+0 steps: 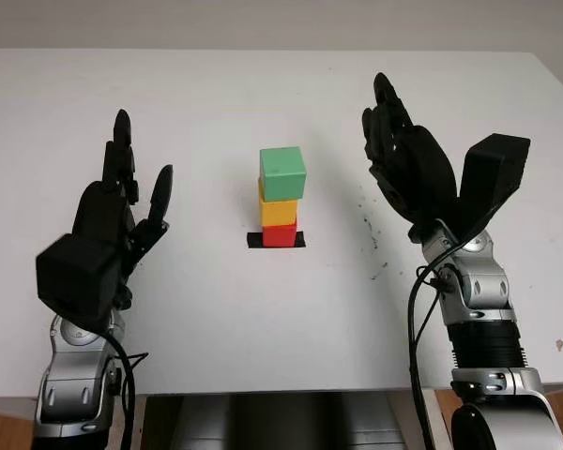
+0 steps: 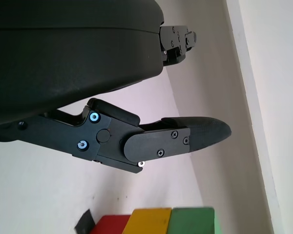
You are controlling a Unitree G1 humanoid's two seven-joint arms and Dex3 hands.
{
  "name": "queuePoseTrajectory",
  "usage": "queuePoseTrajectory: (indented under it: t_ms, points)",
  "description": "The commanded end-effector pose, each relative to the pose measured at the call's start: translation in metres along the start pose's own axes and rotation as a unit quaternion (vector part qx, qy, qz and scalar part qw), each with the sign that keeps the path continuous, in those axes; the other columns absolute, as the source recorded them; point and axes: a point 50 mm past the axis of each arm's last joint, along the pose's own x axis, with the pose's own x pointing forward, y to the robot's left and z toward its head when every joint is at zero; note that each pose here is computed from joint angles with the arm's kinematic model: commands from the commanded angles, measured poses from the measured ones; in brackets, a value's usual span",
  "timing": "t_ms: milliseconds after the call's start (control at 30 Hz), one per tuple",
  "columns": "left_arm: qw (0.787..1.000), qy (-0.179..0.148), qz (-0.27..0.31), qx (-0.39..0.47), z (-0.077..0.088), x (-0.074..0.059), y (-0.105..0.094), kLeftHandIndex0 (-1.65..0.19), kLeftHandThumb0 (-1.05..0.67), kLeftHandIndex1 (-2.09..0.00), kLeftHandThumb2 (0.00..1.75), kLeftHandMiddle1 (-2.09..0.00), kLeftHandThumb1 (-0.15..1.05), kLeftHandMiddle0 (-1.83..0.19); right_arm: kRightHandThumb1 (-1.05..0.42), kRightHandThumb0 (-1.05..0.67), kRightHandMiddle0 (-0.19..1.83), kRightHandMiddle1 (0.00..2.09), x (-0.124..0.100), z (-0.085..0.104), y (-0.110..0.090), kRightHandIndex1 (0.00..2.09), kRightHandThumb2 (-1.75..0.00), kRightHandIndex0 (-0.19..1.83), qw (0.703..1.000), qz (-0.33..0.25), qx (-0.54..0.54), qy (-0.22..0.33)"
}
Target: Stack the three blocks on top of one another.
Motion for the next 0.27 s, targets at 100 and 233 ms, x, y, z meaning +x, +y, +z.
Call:
queuePoseTrajectory:
  t_ms: [100, 233]
  points:
    - [1.000, -0.012, 0.005, -0.010, 0.0035, 0.0048, 0.0029, 0.12, -0.72, -0.05, 0.51, -0.05, 1.05, 0.18, -1.05, -0.78, -0.19, 0.00, 0.0024, -0.0006, 0.0045, 0.00, -0.71, -0.19, 1.000, -0.002, 0.003, 0.005]
    - [1.000, -0.013, 0.003, -0.015, 0.0034, 0.0047, 0.0027, 0.12, -0.73, -0.05, 0.50, -0.05, 1.05, 0.18, -1.05, -0.77, -0.19, 0.00, 0.0008, -0.0025, 0.0063, 0.00, -0.72, -0.19, 1.000, -0.005, 0.006, 0.016]
